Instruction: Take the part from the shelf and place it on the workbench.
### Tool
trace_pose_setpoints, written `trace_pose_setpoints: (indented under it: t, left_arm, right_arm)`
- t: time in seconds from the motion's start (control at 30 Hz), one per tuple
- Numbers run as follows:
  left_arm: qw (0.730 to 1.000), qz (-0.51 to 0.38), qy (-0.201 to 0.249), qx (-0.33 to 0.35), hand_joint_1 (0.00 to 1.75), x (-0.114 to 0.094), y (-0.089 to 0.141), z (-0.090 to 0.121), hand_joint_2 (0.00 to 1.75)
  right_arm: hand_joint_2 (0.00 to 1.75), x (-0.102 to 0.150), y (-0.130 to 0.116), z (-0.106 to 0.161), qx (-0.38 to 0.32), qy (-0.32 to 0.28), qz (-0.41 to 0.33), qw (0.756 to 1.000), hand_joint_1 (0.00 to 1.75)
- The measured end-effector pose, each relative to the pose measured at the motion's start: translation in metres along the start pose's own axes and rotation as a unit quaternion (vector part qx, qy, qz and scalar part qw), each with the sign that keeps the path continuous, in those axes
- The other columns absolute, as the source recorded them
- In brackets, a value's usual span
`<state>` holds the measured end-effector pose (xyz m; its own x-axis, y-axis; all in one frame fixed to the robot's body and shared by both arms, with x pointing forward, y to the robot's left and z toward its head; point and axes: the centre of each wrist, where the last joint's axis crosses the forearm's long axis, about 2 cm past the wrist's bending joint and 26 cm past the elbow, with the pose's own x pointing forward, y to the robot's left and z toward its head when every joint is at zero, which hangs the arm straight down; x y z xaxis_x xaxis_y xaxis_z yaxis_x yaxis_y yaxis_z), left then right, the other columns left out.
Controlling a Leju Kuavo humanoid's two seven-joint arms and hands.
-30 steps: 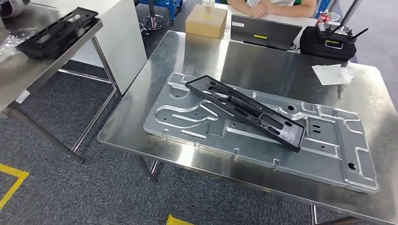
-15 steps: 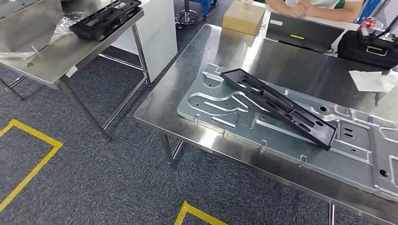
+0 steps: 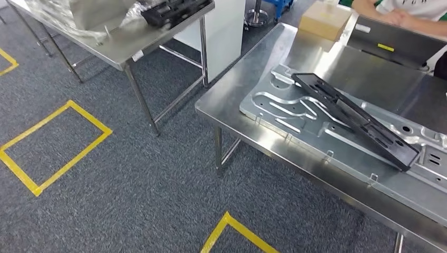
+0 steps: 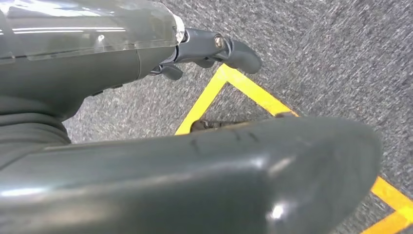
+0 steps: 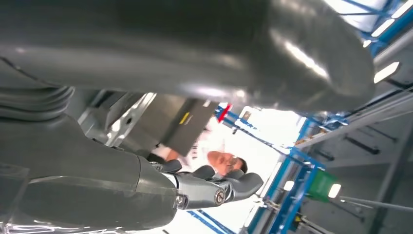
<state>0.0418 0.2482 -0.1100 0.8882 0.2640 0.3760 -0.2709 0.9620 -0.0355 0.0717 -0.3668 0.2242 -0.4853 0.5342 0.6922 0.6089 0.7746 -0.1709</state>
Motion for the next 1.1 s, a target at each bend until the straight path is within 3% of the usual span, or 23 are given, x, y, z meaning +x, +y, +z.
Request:
trace_pose_setpoints:
  t: [0.47, 0.63, 0.8, 0.93, 1.1]
  left_arm:
    - [1.0, 0.009, -0.004, 0.001, 0.0, -0.003, -0.004, 0.001, 0.0]
    - [1.0, 0.019, 0.003, 0.011, 0.0, -0.007, 0.001, 0.002, 0.0]
    - [0.999, 0.03, 0.009, 0.019, 0.0, -0.007, 0.002, 0.002, 0.0]
    - [0.999, 0.034, 0.009, 0.024, 0.0, -0.006, 0.005, 0.002, 0.0]
    - [0.999, 0.037, 0.011, 0.028, 0.0, -0.008, 0.008, 0.002, 0.0]
  right_arm:
    - [0.0, -0.018, 0.0, 0.01, 0.039, 0.057, 0.029, 0.997, 0.0]
    - [0.0, -0.045, 0.019, 0.029, 0.088, 0.134, 0.077, 0.984, 0.0]
    - [0.0, -0.091, 0.05, 0.073, 0.144, 0.236, 0.106, 0.955, 0.0]
    - [0.0, -0.105, 0.064, 0.092, 0.159, 0.272, 0.09, 0.945, 0.0]
    - [0.0, -0.111, 0.073, 0.096, 0.166, 0.285, 0.078, 0.941, 0.0]
